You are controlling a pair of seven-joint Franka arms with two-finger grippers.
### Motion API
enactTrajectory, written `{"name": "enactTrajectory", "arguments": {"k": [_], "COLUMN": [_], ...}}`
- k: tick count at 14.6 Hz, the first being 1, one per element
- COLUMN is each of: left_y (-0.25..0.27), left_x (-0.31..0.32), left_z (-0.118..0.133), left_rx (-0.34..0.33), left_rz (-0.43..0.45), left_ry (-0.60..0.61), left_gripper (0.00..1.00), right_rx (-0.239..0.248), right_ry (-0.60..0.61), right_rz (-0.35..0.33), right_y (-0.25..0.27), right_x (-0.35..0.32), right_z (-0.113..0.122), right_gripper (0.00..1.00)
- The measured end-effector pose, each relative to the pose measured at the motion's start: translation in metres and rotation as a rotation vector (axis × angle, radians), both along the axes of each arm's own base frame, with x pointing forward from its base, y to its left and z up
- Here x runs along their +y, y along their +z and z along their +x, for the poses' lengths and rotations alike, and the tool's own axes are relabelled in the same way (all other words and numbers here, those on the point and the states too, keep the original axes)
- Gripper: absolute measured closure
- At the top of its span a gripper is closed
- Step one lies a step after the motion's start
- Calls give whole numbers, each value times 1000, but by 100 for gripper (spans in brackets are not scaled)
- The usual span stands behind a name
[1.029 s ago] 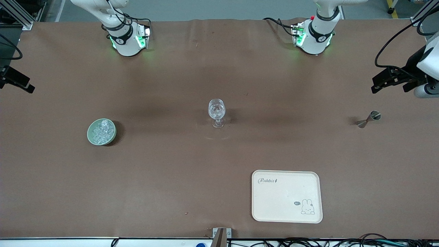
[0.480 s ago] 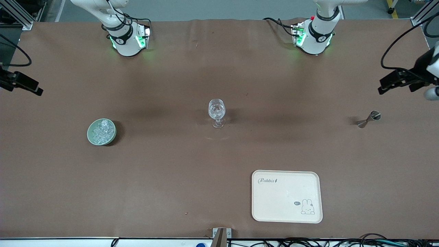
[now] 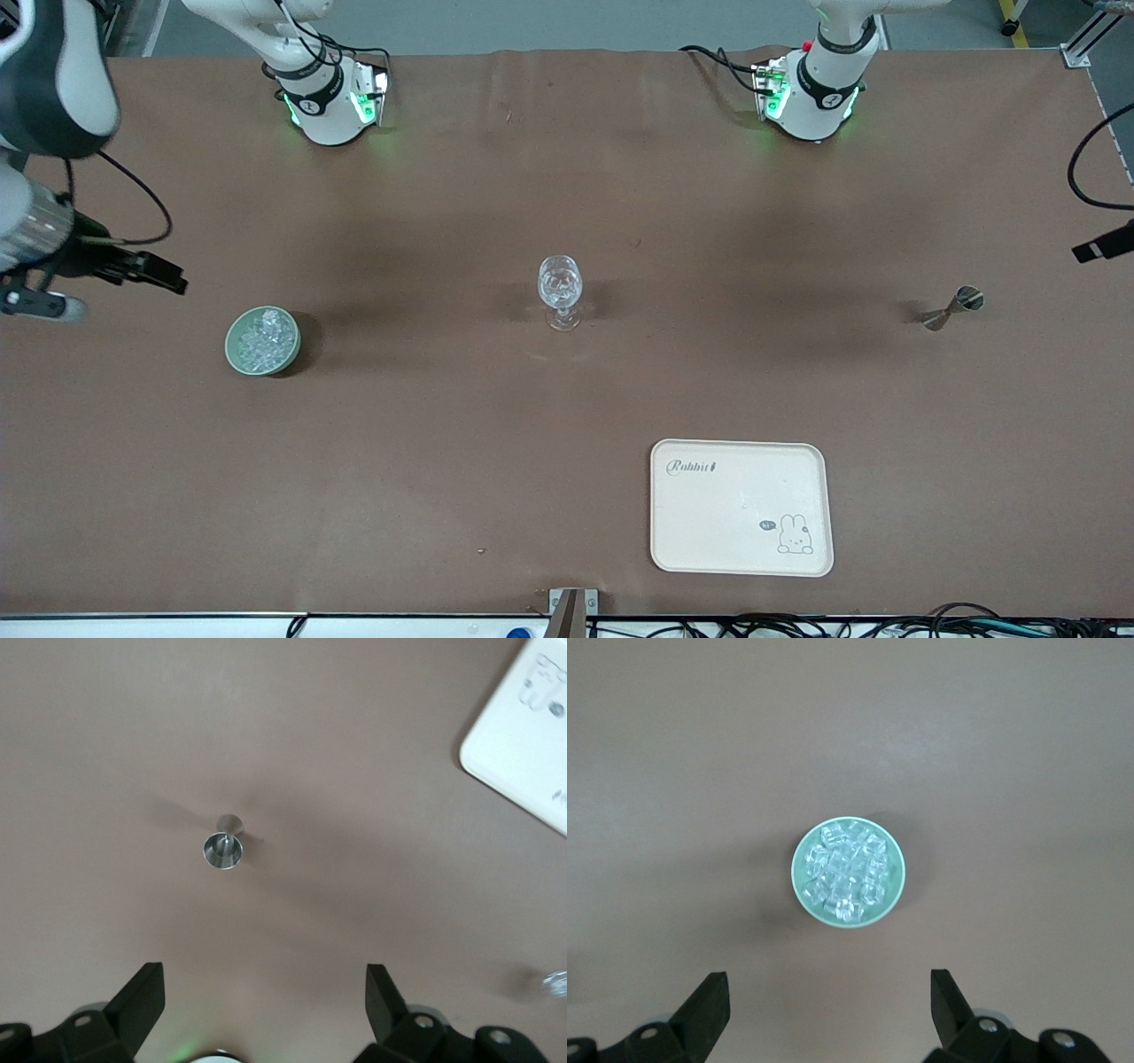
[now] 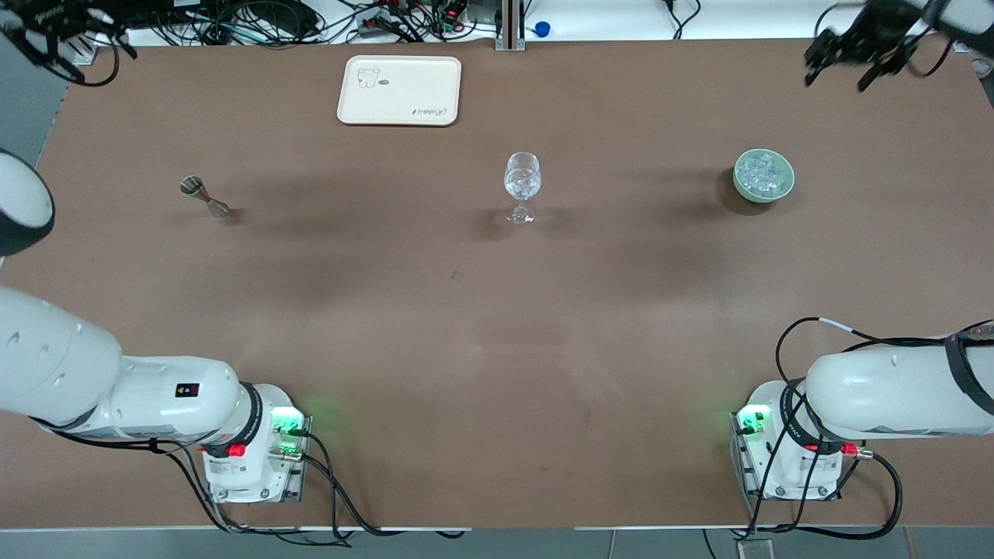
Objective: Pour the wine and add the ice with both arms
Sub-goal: 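Reach the right gripper to the ice bowl while the left gripper reaches the jigger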
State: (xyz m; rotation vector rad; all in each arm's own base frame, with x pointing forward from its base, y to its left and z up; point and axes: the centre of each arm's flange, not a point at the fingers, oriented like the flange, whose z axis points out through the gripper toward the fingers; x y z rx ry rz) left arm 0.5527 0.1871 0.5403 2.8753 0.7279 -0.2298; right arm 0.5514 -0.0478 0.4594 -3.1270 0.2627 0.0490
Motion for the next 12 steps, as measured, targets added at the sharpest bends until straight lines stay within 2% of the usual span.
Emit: {"name": "enactTrajectory", "arguments": {"k": [3, 8, 12], "left_y": [-69, -173, -242], "left_x": [50, 105, 140], "left_z": [3, -1, -22], "left_rx": [78, 201, 306], "left_rz": [-97, -237, -363], "left_ry": [155, 463, 644], "left_gripper": [0, 0, 0], "right_rx": [-14, -1, -28], "right_ry": [22, 40, 48], "right_rz": [-15, -24, -30], "right_y": [-67, -152, -192], "right_x": [6, 10, 10], "right_z": [-11, -25, -29], "right_gripper": [0, 3, 10]}}
